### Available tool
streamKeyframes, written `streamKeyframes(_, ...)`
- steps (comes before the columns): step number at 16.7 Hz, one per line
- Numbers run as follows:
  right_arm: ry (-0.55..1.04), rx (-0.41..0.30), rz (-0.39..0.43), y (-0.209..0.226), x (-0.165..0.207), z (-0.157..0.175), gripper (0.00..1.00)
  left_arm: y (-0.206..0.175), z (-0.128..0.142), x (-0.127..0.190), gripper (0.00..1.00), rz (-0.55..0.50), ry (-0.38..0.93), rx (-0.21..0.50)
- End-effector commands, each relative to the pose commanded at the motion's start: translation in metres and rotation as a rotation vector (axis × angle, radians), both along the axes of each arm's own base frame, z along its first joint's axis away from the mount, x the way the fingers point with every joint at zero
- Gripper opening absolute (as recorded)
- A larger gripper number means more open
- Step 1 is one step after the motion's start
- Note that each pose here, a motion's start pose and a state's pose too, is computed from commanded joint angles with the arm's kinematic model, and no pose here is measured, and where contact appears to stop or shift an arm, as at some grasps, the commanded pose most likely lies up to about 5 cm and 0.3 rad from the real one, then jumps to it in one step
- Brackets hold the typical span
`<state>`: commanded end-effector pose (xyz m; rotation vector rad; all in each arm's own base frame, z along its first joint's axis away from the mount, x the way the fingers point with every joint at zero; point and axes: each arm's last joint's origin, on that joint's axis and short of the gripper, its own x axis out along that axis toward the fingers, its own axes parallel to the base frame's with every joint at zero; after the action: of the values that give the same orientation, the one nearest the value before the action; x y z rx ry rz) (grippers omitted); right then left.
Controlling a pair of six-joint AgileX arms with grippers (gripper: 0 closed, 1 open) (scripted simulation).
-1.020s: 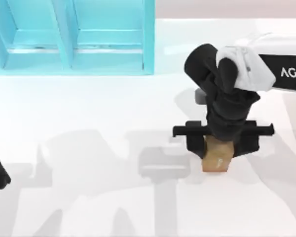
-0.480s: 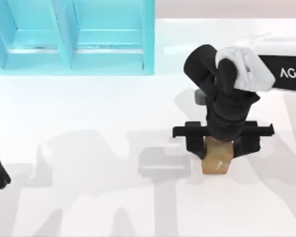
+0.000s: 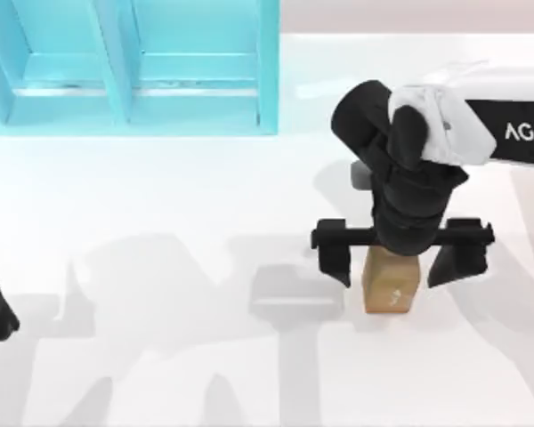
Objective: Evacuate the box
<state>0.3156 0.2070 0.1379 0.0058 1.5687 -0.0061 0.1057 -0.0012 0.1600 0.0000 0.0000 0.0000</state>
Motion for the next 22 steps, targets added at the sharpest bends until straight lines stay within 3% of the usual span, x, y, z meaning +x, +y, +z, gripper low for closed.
streamKeyframes(6,-0.003,0.002,-0.003,0.000,0.001,0.005,1.00,0.000,0.000,0.000,1.00,0.000,0.000,0.000)
streamKeyframes(14,0.001,-0.001,-0.002,0.000,0.001,0.078,1.00,0.000,0.000,0.000,1.00,0.000,0.000,0.000)
streamKeyframes(22,0.011,-0.005,0.000,-0.018,0.017,0.080,1.00,0.000,0.000,0.000,1.00,0.000,0.000,0.000)
